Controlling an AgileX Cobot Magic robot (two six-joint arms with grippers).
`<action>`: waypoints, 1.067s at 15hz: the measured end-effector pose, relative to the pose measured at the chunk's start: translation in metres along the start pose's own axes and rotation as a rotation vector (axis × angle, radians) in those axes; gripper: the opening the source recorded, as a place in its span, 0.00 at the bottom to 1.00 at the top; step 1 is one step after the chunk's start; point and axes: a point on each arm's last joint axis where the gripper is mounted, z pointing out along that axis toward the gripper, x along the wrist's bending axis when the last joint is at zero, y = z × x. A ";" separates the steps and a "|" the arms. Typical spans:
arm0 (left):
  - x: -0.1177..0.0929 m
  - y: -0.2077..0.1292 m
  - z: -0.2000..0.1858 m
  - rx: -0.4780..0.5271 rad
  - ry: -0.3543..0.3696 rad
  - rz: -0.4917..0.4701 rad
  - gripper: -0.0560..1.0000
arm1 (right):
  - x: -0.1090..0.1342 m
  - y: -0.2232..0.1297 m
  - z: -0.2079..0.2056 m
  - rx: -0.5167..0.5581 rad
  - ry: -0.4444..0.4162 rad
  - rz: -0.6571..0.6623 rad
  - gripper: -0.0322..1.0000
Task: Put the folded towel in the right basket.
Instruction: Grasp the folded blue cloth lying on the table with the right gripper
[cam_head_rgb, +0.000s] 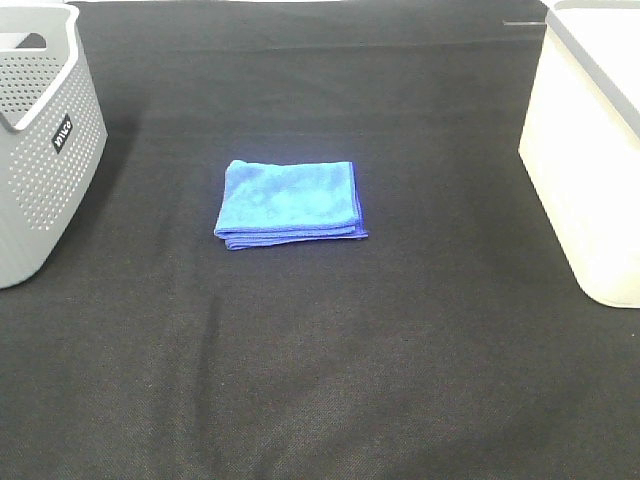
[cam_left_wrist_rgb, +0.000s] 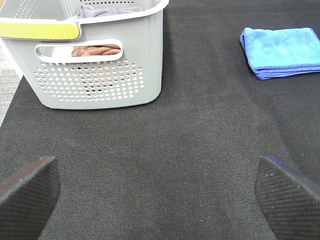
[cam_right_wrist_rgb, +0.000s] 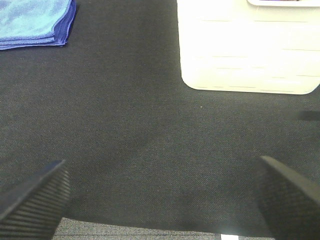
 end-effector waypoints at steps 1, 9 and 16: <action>0.000 0.000 0.000 0.000 0.000 0.000 0.99 | 0.000 0.000 0.000 0.000 0.000 0.000 0.97; 0.000 0.000 0.000 0.000 0.000 0.000 0.99 | 0.000 0.000 0.000 0.000 0.002 0.001 0.97; 0.000 0.000 0.000 0.000 0.000 0.000 0.99 | 0.001 0.000 0.000 0.000 0.007 0.004 0.97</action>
